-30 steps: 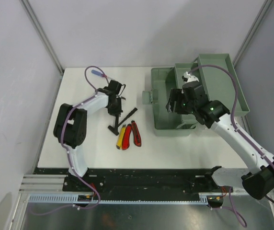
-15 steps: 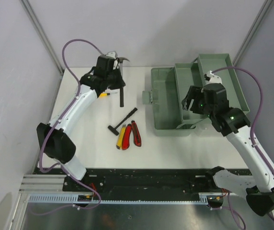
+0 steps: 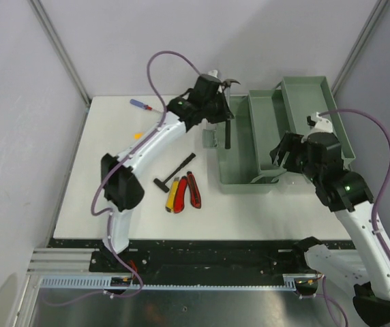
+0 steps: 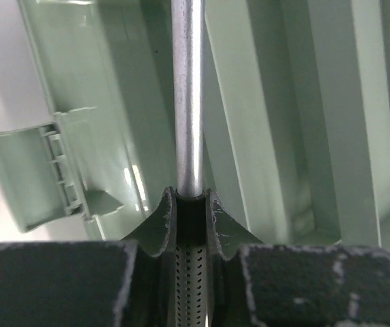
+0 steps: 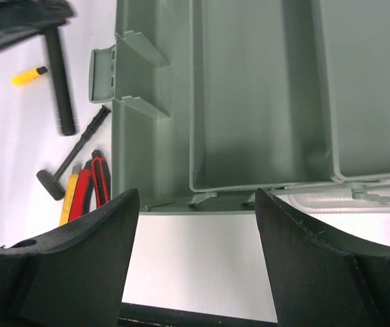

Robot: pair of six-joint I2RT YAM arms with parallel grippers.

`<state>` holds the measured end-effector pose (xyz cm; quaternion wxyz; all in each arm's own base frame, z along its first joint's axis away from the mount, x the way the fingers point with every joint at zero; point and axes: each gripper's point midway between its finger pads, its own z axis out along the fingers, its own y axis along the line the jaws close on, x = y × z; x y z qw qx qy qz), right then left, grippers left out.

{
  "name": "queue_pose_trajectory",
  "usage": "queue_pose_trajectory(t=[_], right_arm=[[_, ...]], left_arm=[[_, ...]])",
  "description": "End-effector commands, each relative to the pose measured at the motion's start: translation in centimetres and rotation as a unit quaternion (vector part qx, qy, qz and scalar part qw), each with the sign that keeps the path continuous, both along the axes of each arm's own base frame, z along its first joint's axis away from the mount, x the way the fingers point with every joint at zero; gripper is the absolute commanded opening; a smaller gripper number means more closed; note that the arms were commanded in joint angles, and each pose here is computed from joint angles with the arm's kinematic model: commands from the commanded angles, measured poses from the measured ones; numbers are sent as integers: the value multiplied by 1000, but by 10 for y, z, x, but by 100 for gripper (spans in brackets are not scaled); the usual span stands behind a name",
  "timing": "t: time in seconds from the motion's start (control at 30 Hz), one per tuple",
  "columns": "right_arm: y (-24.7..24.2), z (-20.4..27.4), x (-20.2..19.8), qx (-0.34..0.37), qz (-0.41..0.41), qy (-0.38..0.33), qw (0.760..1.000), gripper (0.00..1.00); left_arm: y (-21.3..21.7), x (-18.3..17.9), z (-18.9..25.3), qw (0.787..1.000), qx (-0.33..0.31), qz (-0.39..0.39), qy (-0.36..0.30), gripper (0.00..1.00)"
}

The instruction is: Pack the tool kit

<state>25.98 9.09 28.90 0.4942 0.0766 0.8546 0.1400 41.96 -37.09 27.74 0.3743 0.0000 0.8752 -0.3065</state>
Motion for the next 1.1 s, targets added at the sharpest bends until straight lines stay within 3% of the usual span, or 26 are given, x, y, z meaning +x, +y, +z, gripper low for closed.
queue_pose_trajectory(t=[0.0, 0.33, 0.8, 0.93, 1.07], right_arm=[[-12, 11, -15, 7, -17, -20, 1000, 74], [-31, 19, -37, 12, -48, -36, 998, 75], [-39, 12, -49, -3, -52, -23, 998, 76], [-40, 10, -50, -4, -52, -20, 998, 76], [-41, 10, -51, -6, -53, -20, 998, 76]], left_arm=[[-30, 19, -1, 999, -33, 29, -1, 0], [-56, 27, -83, 998, 42, 50, 18, 0], [-75, 24, -168, 993, 93, 49, 56, 1], [-75, 22, -184, 991, 108, 46, 61, 13], [-73, 20, -194, 990, 122, 40, 62, 45]])
